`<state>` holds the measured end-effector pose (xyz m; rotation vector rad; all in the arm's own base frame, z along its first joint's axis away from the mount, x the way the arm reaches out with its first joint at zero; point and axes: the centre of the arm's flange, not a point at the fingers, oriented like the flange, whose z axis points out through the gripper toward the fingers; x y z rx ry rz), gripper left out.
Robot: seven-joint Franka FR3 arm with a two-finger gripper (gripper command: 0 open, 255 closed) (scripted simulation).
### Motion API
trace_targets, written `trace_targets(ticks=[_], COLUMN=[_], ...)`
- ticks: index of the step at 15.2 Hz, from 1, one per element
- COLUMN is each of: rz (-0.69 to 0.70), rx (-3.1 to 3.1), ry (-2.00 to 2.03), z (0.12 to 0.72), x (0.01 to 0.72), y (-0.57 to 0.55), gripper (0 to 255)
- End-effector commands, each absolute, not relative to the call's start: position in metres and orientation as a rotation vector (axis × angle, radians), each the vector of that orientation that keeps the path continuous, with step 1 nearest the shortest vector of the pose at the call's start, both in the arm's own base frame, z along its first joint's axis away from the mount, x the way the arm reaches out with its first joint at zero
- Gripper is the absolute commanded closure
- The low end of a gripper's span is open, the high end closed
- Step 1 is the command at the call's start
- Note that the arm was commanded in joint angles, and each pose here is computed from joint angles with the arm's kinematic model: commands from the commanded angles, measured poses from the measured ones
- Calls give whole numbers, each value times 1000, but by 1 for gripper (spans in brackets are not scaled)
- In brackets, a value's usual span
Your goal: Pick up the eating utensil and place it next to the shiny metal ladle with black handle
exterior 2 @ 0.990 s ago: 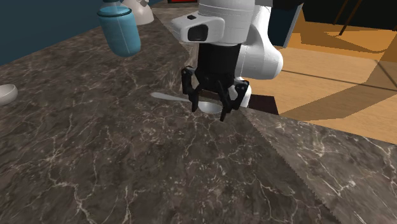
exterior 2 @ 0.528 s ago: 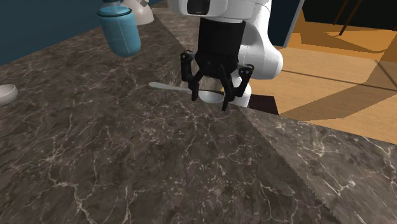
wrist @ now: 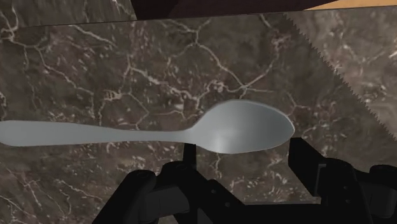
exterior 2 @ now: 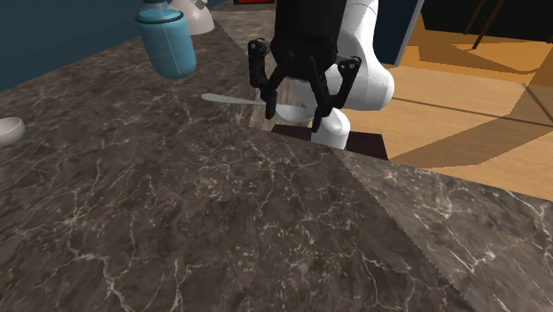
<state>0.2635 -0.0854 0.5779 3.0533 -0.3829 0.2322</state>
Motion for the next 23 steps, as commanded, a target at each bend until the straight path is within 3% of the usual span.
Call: trace_targets(ticks=[1,23], rz=[232,232], rx=[3053,3053], ry=[-383,-383], z=[589,595], x=[264,172], y=[-85,-333], gripper=[255,255])
